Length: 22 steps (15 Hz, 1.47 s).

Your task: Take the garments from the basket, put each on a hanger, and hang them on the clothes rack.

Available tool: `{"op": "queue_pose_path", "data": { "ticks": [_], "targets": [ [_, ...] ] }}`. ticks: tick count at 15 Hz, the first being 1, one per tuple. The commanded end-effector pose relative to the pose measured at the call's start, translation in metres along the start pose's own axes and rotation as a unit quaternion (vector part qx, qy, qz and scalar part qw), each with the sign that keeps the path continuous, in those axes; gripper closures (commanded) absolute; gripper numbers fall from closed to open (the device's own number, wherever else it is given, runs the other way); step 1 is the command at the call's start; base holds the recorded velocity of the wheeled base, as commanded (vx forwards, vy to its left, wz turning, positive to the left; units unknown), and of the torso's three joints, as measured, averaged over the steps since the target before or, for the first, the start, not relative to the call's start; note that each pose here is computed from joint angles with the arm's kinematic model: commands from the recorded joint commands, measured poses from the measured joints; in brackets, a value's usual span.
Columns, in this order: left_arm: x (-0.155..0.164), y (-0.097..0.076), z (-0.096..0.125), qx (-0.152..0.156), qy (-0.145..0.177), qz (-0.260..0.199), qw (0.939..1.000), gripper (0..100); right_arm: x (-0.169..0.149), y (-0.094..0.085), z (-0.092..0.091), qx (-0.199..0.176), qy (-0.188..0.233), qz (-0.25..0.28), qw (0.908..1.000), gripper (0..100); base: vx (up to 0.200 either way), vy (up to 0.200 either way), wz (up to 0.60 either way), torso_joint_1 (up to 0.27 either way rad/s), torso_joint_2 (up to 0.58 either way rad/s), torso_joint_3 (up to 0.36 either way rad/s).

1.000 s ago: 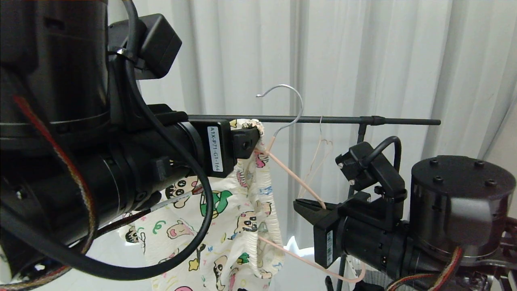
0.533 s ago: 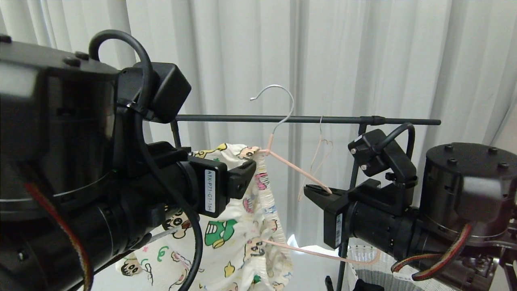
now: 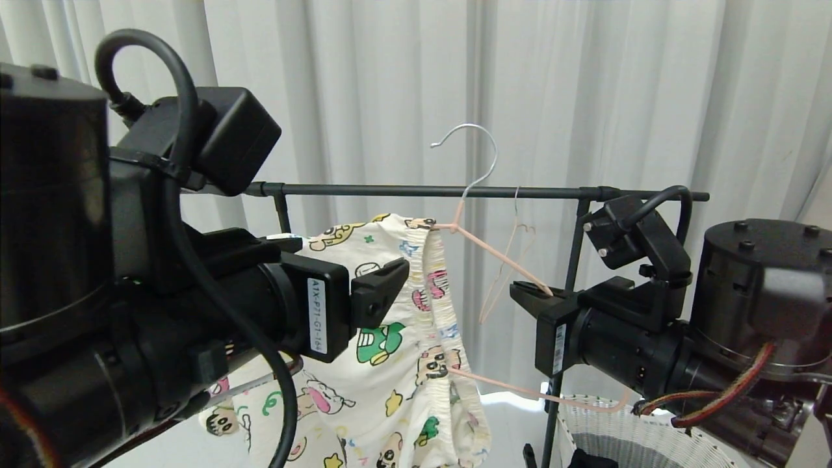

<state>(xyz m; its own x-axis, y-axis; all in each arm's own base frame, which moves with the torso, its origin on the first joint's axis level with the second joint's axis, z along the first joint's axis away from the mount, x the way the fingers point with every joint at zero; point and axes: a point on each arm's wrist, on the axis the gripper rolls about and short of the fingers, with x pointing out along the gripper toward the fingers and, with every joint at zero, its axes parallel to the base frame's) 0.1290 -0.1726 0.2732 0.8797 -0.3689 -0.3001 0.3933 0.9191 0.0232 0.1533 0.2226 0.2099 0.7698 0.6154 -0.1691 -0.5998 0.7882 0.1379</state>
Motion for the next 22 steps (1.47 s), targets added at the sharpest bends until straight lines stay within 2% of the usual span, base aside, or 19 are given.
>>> {"op": "queue_pose_path", "data": {
  "ticks": [1, 3, 6, 8, 9, 10, 12, 13, 14, 15, 17, 18, 19, 22],
  "targets": [
    [-0.014, 0.003, 0.0, -0.002, -0.009, -0.029, 0.9995, 0, 0.001, -0.004, 0.001, 0.001, -0.004, -0.007, 1.0, 100, 0.0, 0.0, 0.0, 0.0, 0.0, 0.0],
    [-0.022, 0.009, -0.008, 0.019, -0.006, -0.038, 0.9991, 0, 0.002, -0.01, 0.005, -0.008, -0.019, -0.017, 0.9996, 100, 0.0, 0.0, 0.0, 0.0, 0.0, 0.0],
    [-0.041, 0.022, -0.012, 0.021, -0.023, -0.062, 0.9975, 0, 0.001, -0.019, 0.01, -0.021, -0.028, -0.033, 0.9989, 100, 0.0, 0.0, 0.0, 0.0, 0.0, 0.0],
    [-0.046, 0.036, 0.003, -0.003, -0.086, -0.088, 0.9924, 0, -0.009, -0.023, 0.001, -0.06, -0.018, -0.034, 0.9975, 100, 0.0, 0.0, 0.0, 0.0, 0.0, 0.0],
    [-0.041, 0.045, 0.008, 0.013, -0.104, -0.091, 0.9902, 0, -0.014, -0.024, -0.004, -0.073, -0.02, -0.03, 0.9967, 100, 0.0, 0.0, 0.0, 0.0, 0.0, 0.0],
    [-0.037, 0.057, 0.006, 0.048, -0.108, -0.102, 0.9877, 0, -0.019, -0.024, -0.01, -0.083, -0.025, -0.024, 0.9959, 100, 0.0, 0.0, 0.0, 0.0, 0.0, 0.0],
    [-0.035, 0.071, -0.004, 0.105, -0.105, -0.158, 0.9761, 0, -0.03, -0.025, -0.018, -0.097, -0.025, -0.016, 0.9949, 100, 0.0, 0.0, 0.0, 0.0, 0.0, 0.0],
    [-0.034, 0.075, -0.015, 0.13, -0.098, -0.203, 0.9656, 0, -0.037, -0.026, -0.022, -0.105, -0.021, -0.013, 0.9942, 100, 0.0, 0.0, 0.0, 0.0, 0.0, 0.0],
    [-0.034, 0.074, -0.023, 0.142, -0.092, -0.236, 0.9568, 0, -0.041, -0.026, -0.024, -0.112, -0.02, -0.01, 0.9935, 100, 0.0, 0.0, 0.0, 0.0, 0.0, 0.0],
    [-0.034, 0.073, -0.029, 0.147, -0.087, -0.256, 0.9514, 0, -0.044, -0.025, -0.024, -0.117, -0.021, -0.006, 0.9929, 100, 0.0, 0.0, 0.0, 0.0, 0.0, 0.0],
    [-0.026, 0.066, -0.057, 0.174, -0.046, -0.297, 0.9377, 0, -0.052, -0.024, -0.03, -0.128, -0.019, 0.004, 0.9916, 100, 0.0, 0.0, 0.0, 0.0, 0.0, 0.0],
    [-0.024, 0.064, -0.063, 0.18, -0.035, -0.307, 0.9337, 0, -0.055, -0.023, -0.033, -0.133, -0.019, 0.01, 0.9908, 100, 0.0, 0.0, 0.0, 0.0, 0.0, 0.0],
    [-0.02, 0.056, -0.067, 0.185, -0.024, -0.329, 0.9256, 0, -0.062, -0.021, -0.04, -0.148, -0.017, 0.021, 0.9886, 100, 0.0, 0.0, 0.0, 0.0, 0.0, 0.0],
    [-0.008, 0.047, -0.071, 0.187, 0.001, -0.346, 0.9192, 0, -0.067, -0.016, -0.047, -0.164, -0.016, 0.039, 0.9855, 100, 0.0, 0.0, 0.0, 0.0, 0.0, 0.0]
  ]
}}
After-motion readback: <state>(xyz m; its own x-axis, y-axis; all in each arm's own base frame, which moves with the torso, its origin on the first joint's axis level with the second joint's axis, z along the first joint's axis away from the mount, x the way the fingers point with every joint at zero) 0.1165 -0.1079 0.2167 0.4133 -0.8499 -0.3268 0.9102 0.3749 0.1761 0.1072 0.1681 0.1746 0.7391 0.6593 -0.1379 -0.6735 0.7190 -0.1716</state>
